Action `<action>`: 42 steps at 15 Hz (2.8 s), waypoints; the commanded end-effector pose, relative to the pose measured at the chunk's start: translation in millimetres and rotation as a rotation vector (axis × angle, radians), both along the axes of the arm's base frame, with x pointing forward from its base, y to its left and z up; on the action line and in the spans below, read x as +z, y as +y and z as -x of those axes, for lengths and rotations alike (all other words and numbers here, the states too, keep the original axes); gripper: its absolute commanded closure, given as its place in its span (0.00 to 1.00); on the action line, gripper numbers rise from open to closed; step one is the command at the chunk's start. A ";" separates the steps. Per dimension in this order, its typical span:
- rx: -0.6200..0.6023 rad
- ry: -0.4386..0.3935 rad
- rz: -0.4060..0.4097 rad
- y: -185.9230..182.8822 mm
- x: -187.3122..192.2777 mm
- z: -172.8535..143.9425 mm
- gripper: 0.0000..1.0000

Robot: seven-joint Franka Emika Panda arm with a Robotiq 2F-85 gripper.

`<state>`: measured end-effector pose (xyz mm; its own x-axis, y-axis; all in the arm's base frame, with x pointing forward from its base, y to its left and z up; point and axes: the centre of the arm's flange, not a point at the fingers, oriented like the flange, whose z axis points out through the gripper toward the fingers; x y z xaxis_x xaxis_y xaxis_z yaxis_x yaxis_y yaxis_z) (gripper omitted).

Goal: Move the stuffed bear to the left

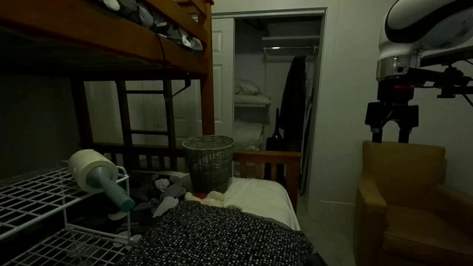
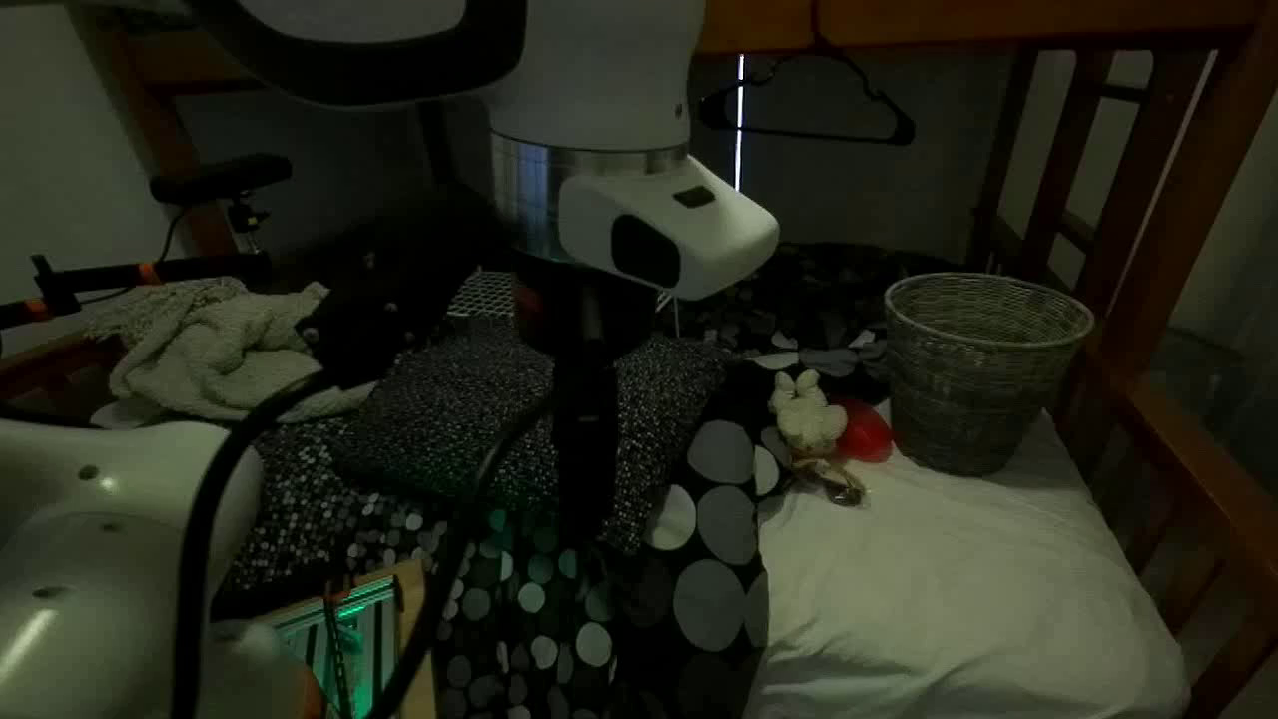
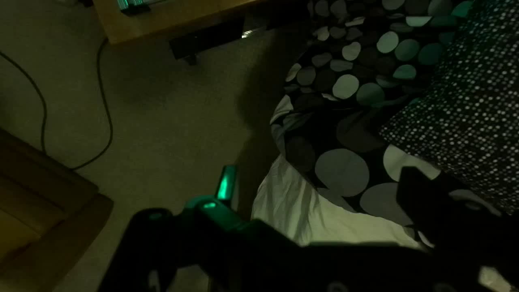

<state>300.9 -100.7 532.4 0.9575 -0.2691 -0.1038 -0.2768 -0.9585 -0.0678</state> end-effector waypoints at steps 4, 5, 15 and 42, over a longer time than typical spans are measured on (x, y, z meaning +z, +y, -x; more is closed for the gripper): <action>0.002 0.000 0.002 1.2 0.1 -0.3 0.00; 0.003 0.000 0.002 1.2 0.1 -0.3 0.00; 0.134 -0.187 0.088 9.6 11.1 -30.4 0.00; 0.981 -0.352 0.140 123.3 -39.4 -303.3 0.00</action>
